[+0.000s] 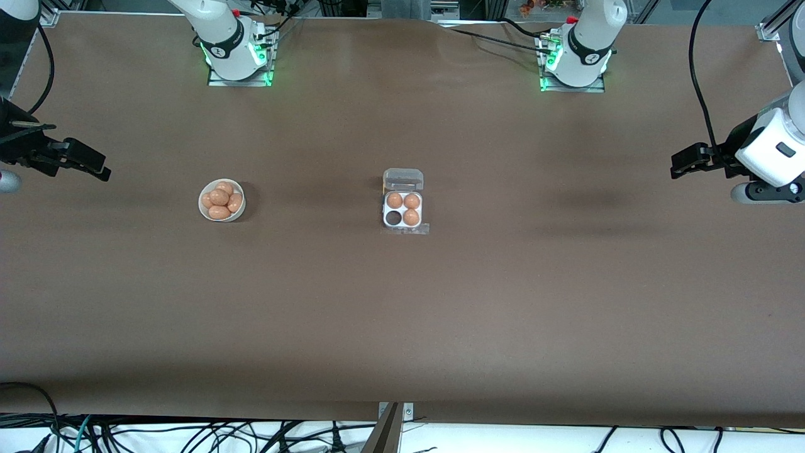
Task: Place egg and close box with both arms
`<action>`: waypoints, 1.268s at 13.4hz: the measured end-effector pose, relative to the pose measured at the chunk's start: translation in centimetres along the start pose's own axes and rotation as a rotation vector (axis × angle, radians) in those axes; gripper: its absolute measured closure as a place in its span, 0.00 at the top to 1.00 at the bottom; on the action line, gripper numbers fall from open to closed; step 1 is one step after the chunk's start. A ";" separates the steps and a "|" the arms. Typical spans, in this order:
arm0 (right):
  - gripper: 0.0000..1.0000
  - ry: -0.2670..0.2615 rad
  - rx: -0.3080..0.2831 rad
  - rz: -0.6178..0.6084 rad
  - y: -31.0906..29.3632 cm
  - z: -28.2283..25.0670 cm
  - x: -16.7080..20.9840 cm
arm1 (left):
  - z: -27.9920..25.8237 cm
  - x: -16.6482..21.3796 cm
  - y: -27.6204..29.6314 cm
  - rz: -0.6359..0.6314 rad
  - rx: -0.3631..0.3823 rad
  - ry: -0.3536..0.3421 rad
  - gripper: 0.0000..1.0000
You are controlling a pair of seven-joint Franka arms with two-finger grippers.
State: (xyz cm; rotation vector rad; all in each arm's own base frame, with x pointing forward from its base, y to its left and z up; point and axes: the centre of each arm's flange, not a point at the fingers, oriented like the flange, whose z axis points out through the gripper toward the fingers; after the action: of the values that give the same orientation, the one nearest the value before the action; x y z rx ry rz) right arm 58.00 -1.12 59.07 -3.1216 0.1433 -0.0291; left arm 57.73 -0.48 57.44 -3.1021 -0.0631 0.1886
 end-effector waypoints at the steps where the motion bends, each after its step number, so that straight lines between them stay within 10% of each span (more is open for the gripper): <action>1: 1.00 0.000 0.000 0.000 0.0 0.0 0.0 | -0.1 0.0 0.0 0.000 0.000 0.002 1.00; 17: 1.00 -0.001 0.000 0.000 0.0 0.0 0.0 | -1.1 -0.1 0.1 0.001 -0.002 0.024 1.00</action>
State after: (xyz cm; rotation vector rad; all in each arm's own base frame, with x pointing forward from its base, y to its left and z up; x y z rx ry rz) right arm 57.99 -1.12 59.06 -3.1216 0.1434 -0.0278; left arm 57.82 -0.60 58.58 -3.1055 -0.0604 0.1519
